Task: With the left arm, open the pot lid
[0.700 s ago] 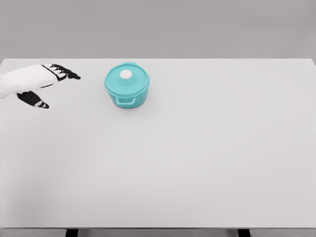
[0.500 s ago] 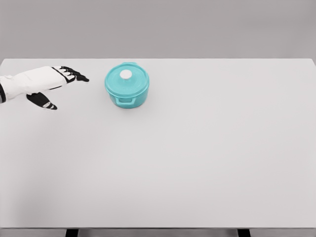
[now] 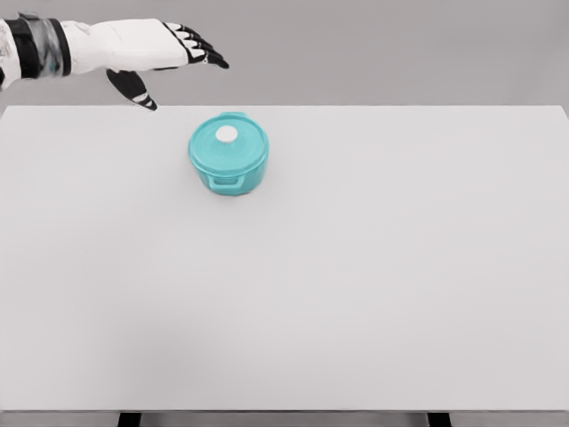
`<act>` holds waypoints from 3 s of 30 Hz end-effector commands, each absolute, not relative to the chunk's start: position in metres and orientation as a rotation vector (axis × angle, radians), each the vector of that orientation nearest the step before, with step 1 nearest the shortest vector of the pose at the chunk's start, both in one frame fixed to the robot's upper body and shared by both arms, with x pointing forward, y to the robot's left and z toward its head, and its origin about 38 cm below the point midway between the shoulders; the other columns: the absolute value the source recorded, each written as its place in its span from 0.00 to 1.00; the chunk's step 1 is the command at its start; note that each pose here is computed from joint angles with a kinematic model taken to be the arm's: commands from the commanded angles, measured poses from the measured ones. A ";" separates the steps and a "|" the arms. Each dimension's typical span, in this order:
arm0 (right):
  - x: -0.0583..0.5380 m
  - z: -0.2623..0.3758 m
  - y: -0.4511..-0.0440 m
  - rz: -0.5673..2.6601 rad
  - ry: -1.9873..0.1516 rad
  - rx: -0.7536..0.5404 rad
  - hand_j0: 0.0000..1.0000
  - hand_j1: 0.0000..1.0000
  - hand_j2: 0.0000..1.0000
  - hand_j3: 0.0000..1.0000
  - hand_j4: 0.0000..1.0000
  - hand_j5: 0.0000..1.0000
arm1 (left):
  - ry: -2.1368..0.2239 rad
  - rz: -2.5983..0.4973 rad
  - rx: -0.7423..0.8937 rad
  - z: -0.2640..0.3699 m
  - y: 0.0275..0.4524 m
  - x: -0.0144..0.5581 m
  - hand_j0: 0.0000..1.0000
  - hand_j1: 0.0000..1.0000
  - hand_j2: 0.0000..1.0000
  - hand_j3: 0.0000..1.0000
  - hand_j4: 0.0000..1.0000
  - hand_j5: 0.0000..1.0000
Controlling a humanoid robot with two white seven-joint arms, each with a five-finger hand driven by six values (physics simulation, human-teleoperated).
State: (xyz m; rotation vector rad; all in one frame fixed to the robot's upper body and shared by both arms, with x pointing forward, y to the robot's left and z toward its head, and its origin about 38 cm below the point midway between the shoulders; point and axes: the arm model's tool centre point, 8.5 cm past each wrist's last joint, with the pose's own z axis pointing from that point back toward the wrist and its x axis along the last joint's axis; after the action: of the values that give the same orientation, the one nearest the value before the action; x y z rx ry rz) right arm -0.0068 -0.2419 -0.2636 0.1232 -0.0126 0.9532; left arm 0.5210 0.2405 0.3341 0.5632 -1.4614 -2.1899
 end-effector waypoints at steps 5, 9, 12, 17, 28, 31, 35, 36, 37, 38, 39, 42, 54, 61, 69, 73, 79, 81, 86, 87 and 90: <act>-0.007 -0.264 -0.242 0.953 -0.012 0.123 1.00 1.00 1.00 1.00 1.00 1.00 | -1.425 -2.273 0.433 0.299 0.196 0.524 1.00 1.00 1.00 1.00 1.00 1.00; -0.007 -0.264 -0.242 0.953 -0.012 0.123 1.00 1.00 1.00 1.00 1.00 1.00 | -1.356 -2.323 0.394 0.284 0.171 0.534 1.00 1.00 1.00 1.00 1.00 1.00; -0.007 -0.264 -0.242 0.953 -0.012 0.123 1.00 1.00 1.00 1.00 1.00 1.00 | -1.320 -2.323 0.388 0.277 0.169 0.539 1.00 1.00 1.00 1.00 1.00 1.00; -0.007 -0.264 -0.242 0.955 -0.012 0.123 1.00 1.00 1.00 1.00 1.00 1.00 | -1.293 -2.333 0.386 0.271 0.174 0.538 0.99 0.99 0.99 0.99 0.99 0.99; -0.007 -0.264 -0.242 0.953 -0.012 0.123 1.00 1.00 1.00 1.00 1.00 1.00 | -1.262 -2.349 0.371 0.260 0.174 0.536 0.89 0.89 0.89 0.89 0.89 0.89; -0.007 -0.264 -0.242 0.953 -0.012 0.123 1.00 1.00 1.00 1.00 1.00 1.00 | -1.236 -2.356 0.392 0.259 0.177 0.539 0.89 0.89 0.89 0.89 0.89 0.89; -0.007 -0.264 -0.242 0.953 -0.012 0.123 1.00 1.00 1.00 1.00 1.00 1.00 | -1.208 -2.356 0.406 0.255 0.180 0.542 0.86 0.86 0.86 0.86 0.86 0.86; -0.007 -0.264 -0.242 0.953 -0.013 0.122 1.00 1.00 1.00 1.00 1.00 1.00 | -1.207 -2.355 0.406 0.255 0.180 0.542 0.84 0.84 0.84 0.84 0.84 0.84; -0.007 -0.264 -0.242 0.953 -0.012 0.123 1.00 1.00 1.00 1.00 1.00 1.00 | -1.206 -2.356 0.406 0.254 0.180 0.542 0.83 0.83 0.83 0.83 0.83 0.83; -0.007 -0.264 -0.242 0.953 -0.012 0.123 1.00 1.00 1.00 1.00 1.00 1.00 | -1.208 -2.355 0.406 0.255 0.179 0.542 0.82 0.82 0.82 0.82 0.82 0.82; -0.007 -0.264 -0.242 0.953 -0.012 0.123 1.00 1.00 1.00 1.00 1.00 1.00 | -1.208 -2.355 0.406 0.255 0.179 0.542 0.80 0.80 0.80 0.80 0.80 0.80; -0.007 -0.264 -0.242 0.953 -0.012 0.123 1.00 1.00 1.00 1.00 1.00 1.00 | -1.214 -2.359 0.399 0.254 0.175 0.541 0.79 0.79 0.79 0.79 0.79 0.79; -0.007 -0.264 -0.242 0.953 -0.012 0.123 1.00 1.00 1.00 1.00 1.00 1.00 | -1.198 -2.370 0.400 0.248 0.170 0.542 0.79 0.79 0.79 0.79 0.79 0.79; -0.007 -0.264 -0.242 0.953 -0.013 0.122 1.00 1.00 1.00 1.00 1.00 1.00 | -1.179 -2.358 0.399 0.243 0.172 0.545 0.79 0.79 0.79 0.79 0.79 0.79; -0.007 -0.264 -0.242 0.953 -0.012 0.123 1.00 1.00 1.00 1.00 1.00 1.00 | -1.162 -2.367 0.419 0.242 0.172 0.547 0.79 0.79 0.79 0.79 0.79 0.79; -0.007 -0.264 -0.242 0.953 -0.012 0.123 1.00 1.00 1.00 1.00 1.00 1.00 | -1.161 -2.366 0.419 0.242 0.172 0.547 0.76 0.76 0.76 0.76 0.76 0.76; -0.007 -0.264 -0.242 0.953 -0.012 0.123 1.00 1.00 1.00 1.00 1.00 1.00 | -1.162 -2.367 0.419 0.242 0.172 0.547 0.71 0.71 0.71 0.71 0.71 0.71; -0.007 -0.264 -0.242 0.953 -0.012 0.123 1.00 1.00 1.00 1.00 1.00 1.00 | -1.162 -2.367 0.419 0.242 0.172 0.547 0.70 0.70 0.70 0.70 0.70 0.70; -0.007 -0.264 -0.242 0.953 -0.012 0.123 1.00 1.00 1.00 1.00 1.00 1.00 | -1.165 -2.369 0.416 0.242 0.170 0.547 0.70 0.70 0.70 0.70 0.70 0.70; -0.007 -0.264 -0.242 0.953 -0.012 0.123 1.00 1.00 1.00 1.00 1.00 1.00 | -1.165 -2.371 0.416 0.242 0.169 0.547 0.68 0.68 0.68 0.68 0.68 0.68; -0.007 -0.264 -0.242 0.953 -0.013 0.122 1.00 1.00 1.00 1.00 1.00 1.00 | -1.158 -2.376 0.420 0.241 0.169 0.547 0.66 0.66 0.66 0.66 0.66 0.66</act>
State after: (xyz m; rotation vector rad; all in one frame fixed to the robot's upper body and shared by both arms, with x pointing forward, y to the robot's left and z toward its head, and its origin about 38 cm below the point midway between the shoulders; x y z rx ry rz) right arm -0.0068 -0.2419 -0.2636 0.1230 -0.0127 0.9532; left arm 0.5468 0.1692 0.2410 0.4180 -1.1578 -2.3783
